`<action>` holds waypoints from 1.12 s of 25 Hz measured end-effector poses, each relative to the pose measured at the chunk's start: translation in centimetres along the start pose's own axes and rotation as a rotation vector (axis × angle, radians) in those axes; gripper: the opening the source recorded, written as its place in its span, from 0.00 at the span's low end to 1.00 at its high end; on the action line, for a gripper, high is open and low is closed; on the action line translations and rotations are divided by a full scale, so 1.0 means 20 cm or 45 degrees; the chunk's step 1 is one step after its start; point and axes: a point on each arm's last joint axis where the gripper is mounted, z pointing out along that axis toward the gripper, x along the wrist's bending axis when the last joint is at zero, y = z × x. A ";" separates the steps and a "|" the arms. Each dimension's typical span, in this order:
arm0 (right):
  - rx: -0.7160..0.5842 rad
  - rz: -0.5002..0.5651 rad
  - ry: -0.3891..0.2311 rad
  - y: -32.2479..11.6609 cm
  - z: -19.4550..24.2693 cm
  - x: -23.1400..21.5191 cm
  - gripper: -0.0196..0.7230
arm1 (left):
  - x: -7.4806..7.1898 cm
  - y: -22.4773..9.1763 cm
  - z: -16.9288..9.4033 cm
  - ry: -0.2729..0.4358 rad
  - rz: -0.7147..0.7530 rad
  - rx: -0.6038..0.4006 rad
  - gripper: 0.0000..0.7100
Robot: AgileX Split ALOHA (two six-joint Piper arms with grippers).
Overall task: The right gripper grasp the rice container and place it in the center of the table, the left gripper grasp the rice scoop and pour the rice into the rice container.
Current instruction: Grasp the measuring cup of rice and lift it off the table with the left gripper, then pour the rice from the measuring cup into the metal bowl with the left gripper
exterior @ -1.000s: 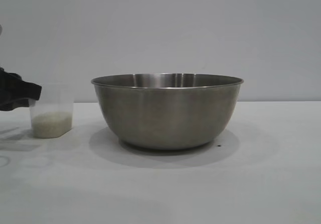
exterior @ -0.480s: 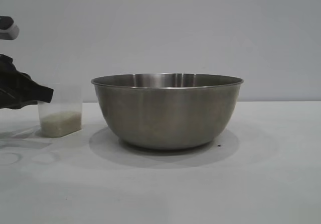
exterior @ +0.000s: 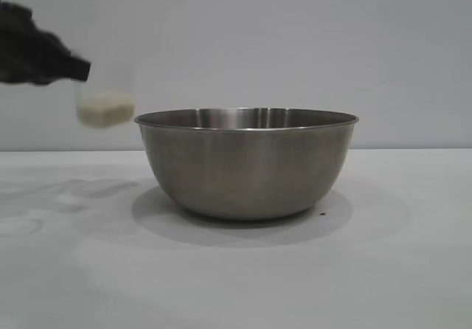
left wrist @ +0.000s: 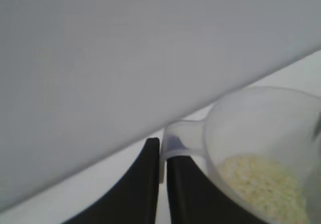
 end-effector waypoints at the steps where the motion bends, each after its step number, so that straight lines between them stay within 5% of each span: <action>1: 0.000 0.000 0.000 0.00 0.00 0.00 0.60 | 0.00 0.03 0.02 -0.025 0.025 -0.033 0.00; 11: 0.000 0.000 0.000 0.00 0.00 0.00 0.60 | -0.05 0.28 0.19 -0.377 0.476 -0.372 0.00; 24: -0.001 0.000 0.000 0.00 0.00 0.00 0.60 | -0.09 0.42 0.25 -0.651 0.946 -0.613 0.00; 28: -0.001 0.000 0.000 0.00 0.00 0.00 0.60 | -0.17 0.45 0.25 -0.687 1.189 -0.733 0.00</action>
